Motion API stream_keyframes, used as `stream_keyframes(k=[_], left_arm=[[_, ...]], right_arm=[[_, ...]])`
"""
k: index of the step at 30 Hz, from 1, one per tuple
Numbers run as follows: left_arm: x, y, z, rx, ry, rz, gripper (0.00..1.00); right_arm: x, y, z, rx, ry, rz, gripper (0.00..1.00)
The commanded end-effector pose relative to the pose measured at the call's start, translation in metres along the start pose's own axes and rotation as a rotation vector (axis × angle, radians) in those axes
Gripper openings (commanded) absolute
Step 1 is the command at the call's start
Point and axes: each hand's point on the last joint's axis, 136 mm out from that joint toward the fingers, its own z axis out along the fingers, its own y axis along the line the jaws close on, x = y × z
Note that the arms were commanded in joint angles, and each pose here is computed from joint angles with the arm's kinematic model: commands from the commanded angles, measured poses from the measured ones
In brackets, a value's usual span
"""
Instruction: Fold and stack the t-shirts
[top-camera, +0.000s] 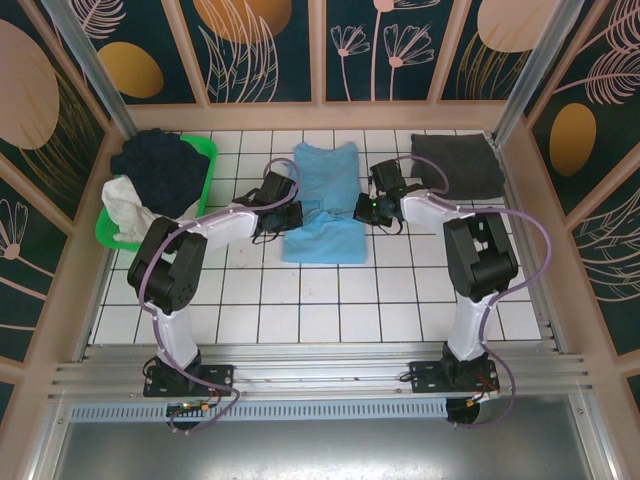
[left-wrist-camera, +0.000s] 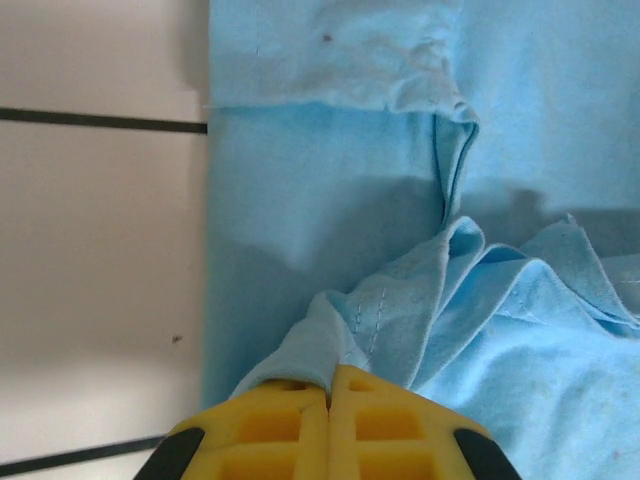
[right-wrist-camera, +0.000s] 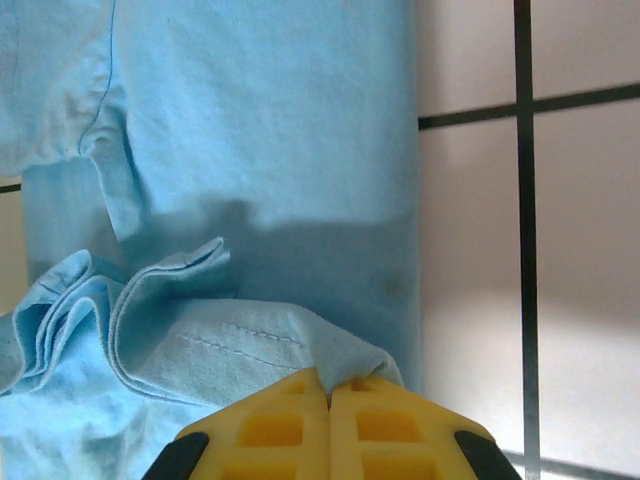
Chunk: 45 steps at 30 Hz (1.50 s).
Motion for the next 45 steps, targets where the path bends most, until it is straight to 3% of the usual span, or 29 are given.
stream_keyframes(k=[1,4,7,10,13,16,20,22,25,27,33,37,40,45], left_arm=[[-0.007,0.003,0.007,-0.012,0.020,0.018,0.00],[-0.009,0.009,0.012,-0.029,0.026,0.011,0.03],[-0.014,0.016,0.013,-0.059,0.023,0.007,0.20],[-0.021,0.020,0.012,-0.087,0.013,0.014,0.35],[-0.032,0.019,0.007,-0.098,-0.005,0.022,0.44],[-0.045,0.015,-0.003,-0.114,-0.035,0.045,0.50],[-0.051,0.027,-0.018,-0.209,-0.045,0.069,0.58],[-0.045,0.029,-0.023,-0.205,-0.039,0.071,0.59],[-0.028,0.017,-0.019,-0.086,-0.020,0.066,0.59],[-0.020,0.014,-0.008,-0.048,0.001,0.058,0.58],[-0.006,0.010,0.015,0.008,0.065,0.050,0.53],[0.005,0.018,0.014,0.001,0.064,0.045,0.52],[0.007,0.022,0.015,-0.022,0.071,0.052,0.54],[-0.020,0.013,0.010,-0.038,0.021,0.088,0.57]], right_arm=[[-0.014,0.002,0.002,-0.017,-0.007,-0.017,0.00],[-0.013,-0.005,0.010,-0.014,0.011,-0.006,0.00],[-0.017,-0.012,0.013,0.002,0.010,0.003,0.17],[-0.025,-0.016,0.011,0.001,-0.002,0.012,0.22],[-0.040,-0.014,0.002,0.006,-0.033,0.007,0.25],[-0.054,-0.018,-0.014,0.067,-0.092,-0.003,0.29],[-0.052,-0.026,-0.033,0.259,-0.190,-0.026,0.32],[-0.034,-0.013,-0.032,0.270,-0.205,-0.055,0.32],[-0.001,0.029,-0.012,0.045,-0.139,-0.084,0.31],[0.008,0.038,0.000,-0.030,-0.102,-0.076,0.30],[-0.017,0.014,0.028,0.006,-0.087,-0.031,0.23],[-0.031,0.000,0.038,0.028,-0.085,-0.014,0.24],[-0.020,-0.015,0.059,0.052,0.002,0.013,0.25],[-0.016,-0.024,0.056,0.099,0.003,0.019,0.37]])
